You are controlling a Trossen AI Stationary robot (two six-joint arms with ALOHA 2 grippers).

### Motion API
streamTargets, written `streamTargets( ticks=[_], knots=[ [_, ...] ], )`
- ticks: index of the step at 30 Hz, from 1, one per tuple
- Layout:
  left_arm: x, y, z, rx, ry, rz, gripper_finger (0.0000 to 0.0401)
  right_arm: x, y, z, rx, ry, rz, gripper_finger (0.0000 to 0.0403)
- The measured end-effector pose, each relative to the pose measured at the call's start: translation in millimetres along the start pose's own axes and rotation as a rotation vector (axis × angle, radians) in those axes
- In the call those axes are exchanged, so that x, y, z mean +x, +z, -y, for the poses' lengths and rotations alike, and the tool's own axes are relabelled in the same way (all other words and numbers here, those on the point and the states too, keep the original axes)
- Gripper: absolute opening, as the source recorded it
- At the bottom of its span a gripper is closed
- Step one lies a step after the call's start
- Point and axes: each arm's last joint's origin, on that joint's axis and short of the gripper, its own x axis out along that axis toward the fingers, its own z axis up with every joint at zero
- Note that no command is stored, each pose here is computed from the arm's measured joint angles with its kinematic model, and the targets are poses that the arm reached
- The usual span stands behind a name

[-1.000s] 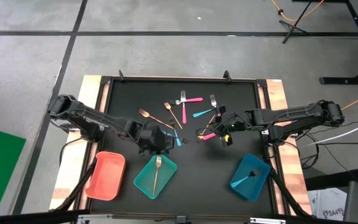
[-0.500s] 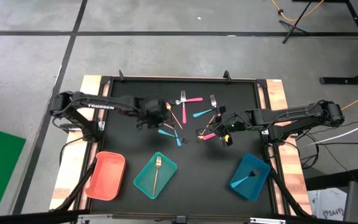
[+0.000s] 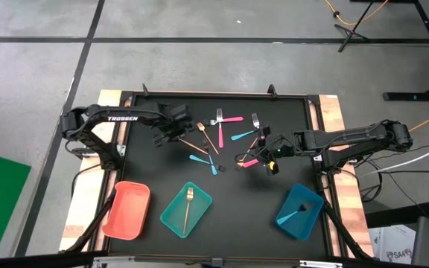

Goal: Sort silverware by color (type)
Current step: Put the gold fork into the green bin

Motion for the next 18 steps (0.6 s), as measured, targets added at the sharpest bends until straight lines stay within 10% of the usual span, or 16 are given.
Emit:
streamTargets(
  ticks=[18],
  knots=[
    [37.4,10.1,-20.0,-0.206,-0.090,0.041,0.0057,0.0,0.0,0.0,0.000,0.000,0.000,0.0113]
  ],
)
